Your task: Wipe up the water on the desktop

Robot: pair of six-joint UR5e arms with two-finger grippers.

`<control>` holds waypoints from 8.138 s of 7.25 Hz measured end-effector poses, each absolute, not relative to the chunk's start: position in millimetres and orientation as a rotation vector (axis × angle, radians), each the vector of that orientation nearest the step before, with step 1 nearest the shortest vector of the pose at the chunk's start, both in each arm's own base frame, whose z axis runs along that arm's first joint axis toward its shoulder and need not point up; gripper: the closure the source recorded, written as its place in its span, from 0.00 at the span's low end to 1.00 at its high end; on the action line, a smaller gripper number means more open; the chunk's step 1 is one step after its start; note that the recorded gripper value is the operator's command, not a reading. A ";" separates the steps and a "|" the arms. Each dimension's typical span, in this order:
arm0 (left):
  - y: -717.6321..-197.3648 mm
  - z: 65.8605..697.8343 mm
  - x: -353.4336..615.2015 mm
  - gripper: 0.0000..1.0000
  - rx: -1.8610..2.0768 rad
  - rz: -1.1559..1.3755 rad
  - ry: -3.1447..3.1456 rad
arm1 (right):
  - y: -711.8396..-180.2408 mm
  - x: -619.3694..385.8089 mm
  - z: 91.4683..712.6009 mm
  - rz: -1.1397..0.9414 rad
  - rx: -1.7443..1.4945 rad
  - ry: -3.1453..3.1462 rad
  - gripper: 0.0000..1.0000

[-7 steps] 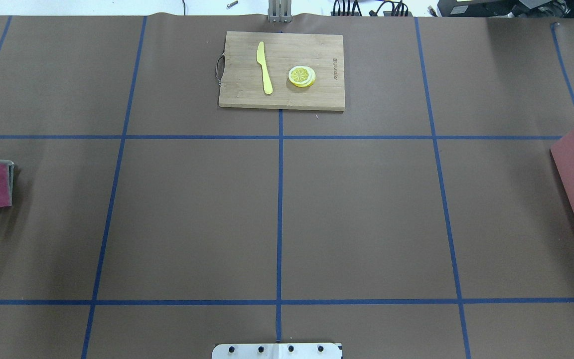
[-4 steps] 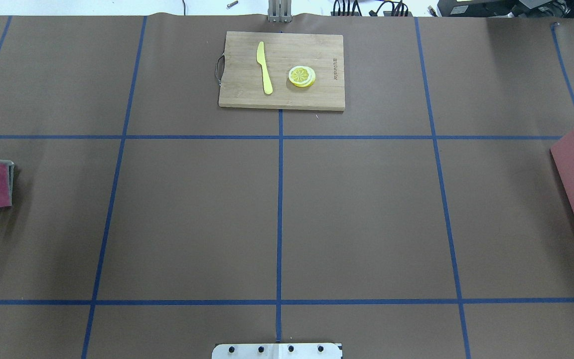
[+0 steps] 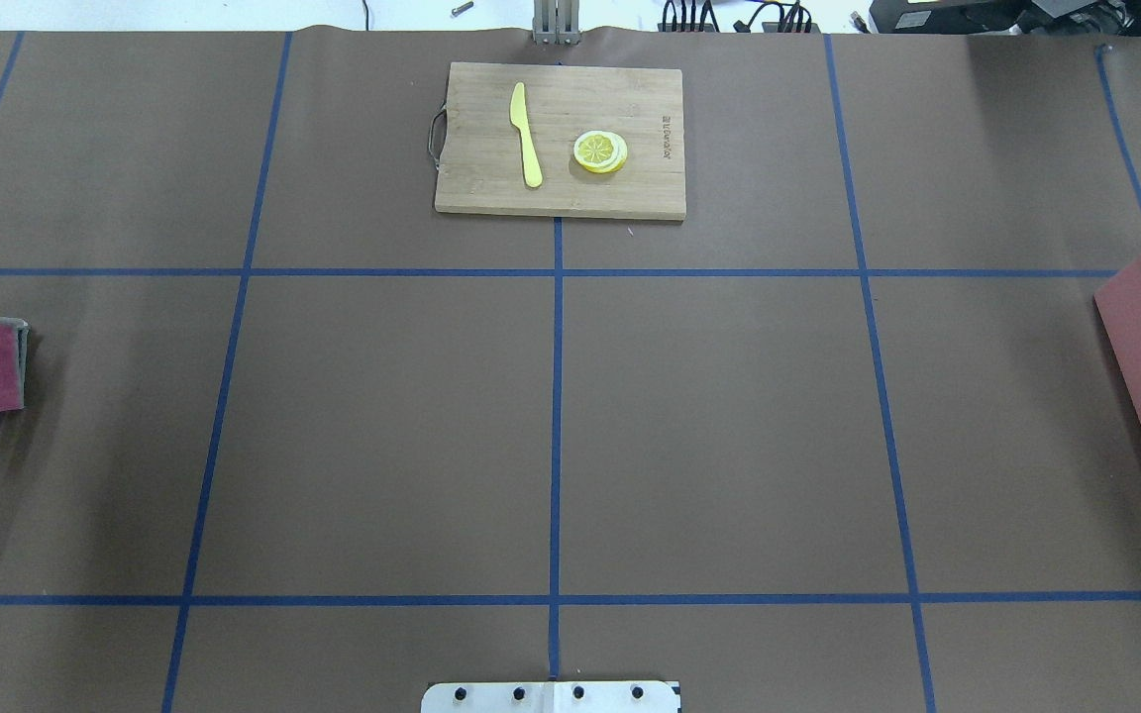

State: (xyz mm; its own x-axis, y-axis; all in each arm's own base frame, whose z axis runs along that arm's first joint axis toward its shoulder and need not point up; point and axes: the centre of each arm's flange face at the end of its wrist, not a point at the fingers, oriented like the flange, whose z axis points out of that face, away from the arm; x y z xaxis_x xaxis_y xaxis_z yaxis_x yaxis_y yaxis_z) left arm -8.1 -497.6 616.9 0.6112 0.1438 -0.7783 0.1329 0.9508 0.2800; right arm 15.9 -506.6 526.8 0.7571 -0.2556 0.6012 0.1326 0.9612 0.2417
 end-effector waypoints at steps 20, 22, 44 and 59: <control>-446.9 652.1 40.5 0.87 0.290 0.120 0.987 | -505.2 16.4 534.9 -0.207 0.174 -0.679 0.00; -446.8 651.2 40.5 0.83 0.293 0.124 0.991 | -505.1 16.2 534.9 -0.207 0.173 -0.680 0.00; -549.7 521.1 17.0 1.00 0.386 -0.091 1.102 | -510.2 -0.6 473.0 -0.241 0.271 -0.709 0.00; -507.9 140.8 347.7 1.00 -0.055 -0.537 1.521 | -440.6 -387.9 224.1 -0.322 0.953 -0.974 0.03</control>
